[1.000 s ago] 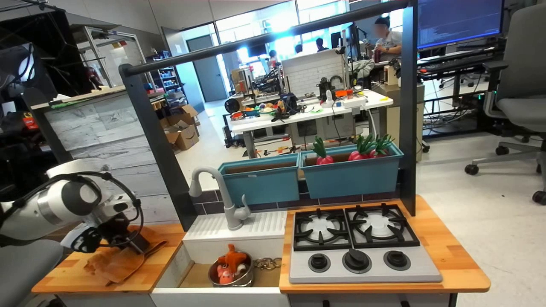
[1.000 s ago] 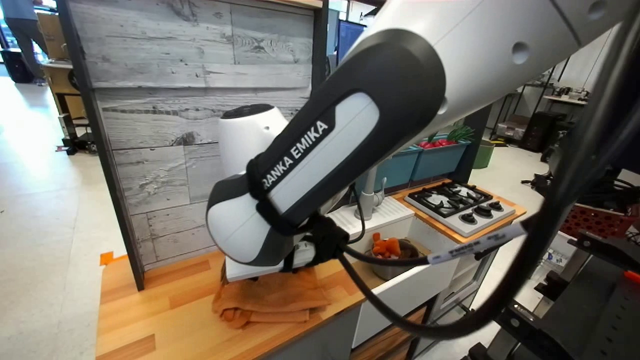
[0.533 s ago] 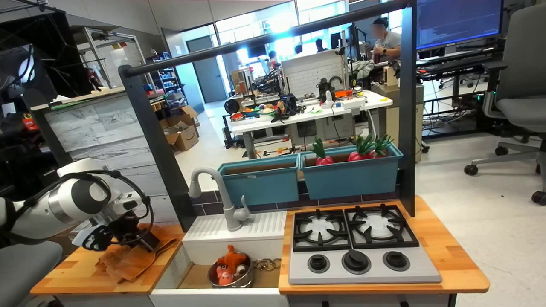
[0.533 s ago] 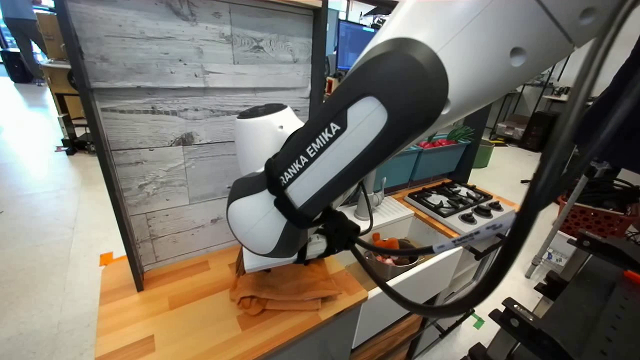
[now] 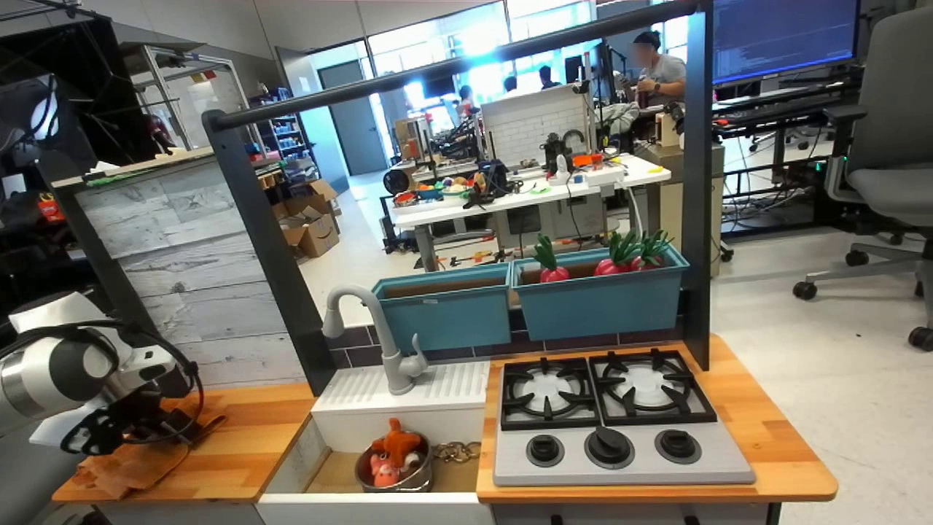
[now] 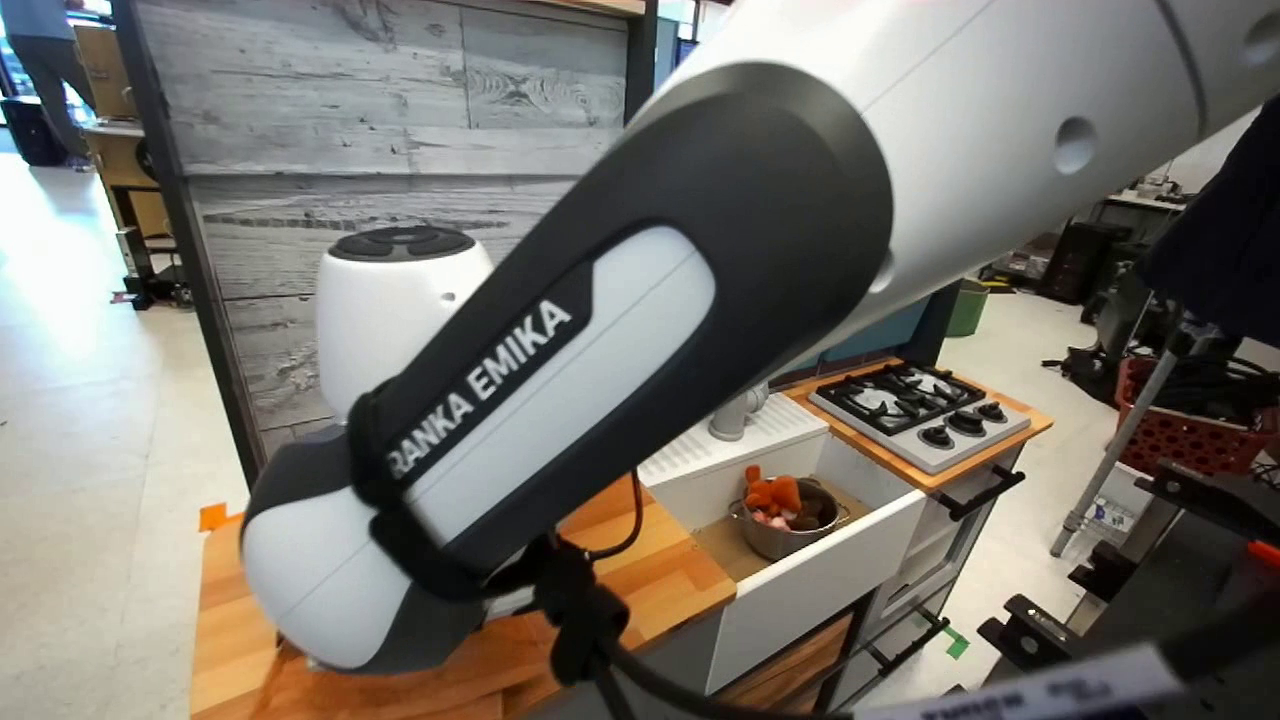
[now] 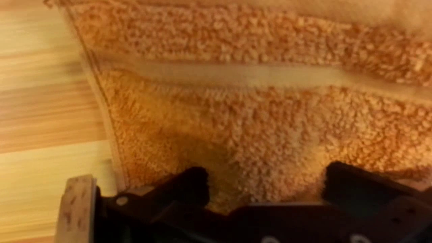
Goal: Put the toys inside the pot in the sink and then wipe the counter with the towel
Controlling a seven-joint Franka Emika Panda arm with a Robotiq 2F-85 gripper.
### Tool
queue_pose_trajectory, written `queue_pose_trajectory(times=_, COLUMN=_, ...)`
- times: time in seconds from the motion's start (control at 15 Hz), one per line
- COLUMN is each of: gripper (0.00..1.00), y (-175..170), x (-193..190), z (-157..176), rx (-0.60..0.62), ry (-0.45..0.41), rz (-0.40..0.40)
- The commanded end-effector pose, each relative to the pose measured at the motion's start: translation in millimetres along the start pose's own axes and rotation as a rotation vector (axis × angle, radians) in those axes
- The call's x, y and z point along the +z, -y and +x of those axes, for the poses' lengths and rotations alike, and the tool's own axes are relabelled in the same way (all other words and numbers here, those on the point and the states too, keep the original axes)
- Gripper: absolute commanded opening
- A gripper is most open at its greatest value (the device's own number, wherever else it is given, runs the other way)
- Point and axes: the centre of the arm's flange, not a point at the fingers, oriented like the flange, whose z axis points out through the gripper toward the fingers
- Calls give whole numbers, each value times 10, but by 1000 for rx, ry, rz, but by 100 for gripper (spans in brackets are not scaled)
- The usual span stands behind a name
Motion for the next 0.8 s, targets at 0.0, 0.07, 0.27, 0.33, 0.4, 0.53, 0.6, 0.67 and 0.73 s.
queue_pose_trajectory(times=0.0, gripper=100, y=135, x=586, z=-177, rx=15, ry=86, rz=4)
queue_pose_trajectory(times=0.07, gripper=100, y=8, x=553, z=-211, rx=33, ry=117, rz=-27)
queue_pose_trajectory(times=0.27, gripper=100, y=-506, x=469, z=-157, rx=87, ry=145, rz=-72)
queue_pose_trajectory(times=0.33, gripper=100, y=-643, x=446, z=-87, rx=119, ry=132, rz=-89)
queue_pose_trajectory(times=0.4, gripper=100, y=-780, x=398, z=-3, rx=171, ry=127, rz=-112)
queue_pose_trajectory(times=0.53, gripper=100, y=-1063, x=396, z=109, rx=242, ry=114, rz=-126)
queue_pose_trajectory(times=0.6, gripper=100, y=-1110, x=410, z=156, rx=254, ry=114, rz=-128)
queue_pose_trajectory(times=0.67, gripper=100, y=-1136, x=443, z=157, rx=259, ry=123, rz=-131)
queue_pose_trajectory(times=0.73, gripper=100, y=-1073, x=502, z=115, rx=231, ry=135, rz=-129)
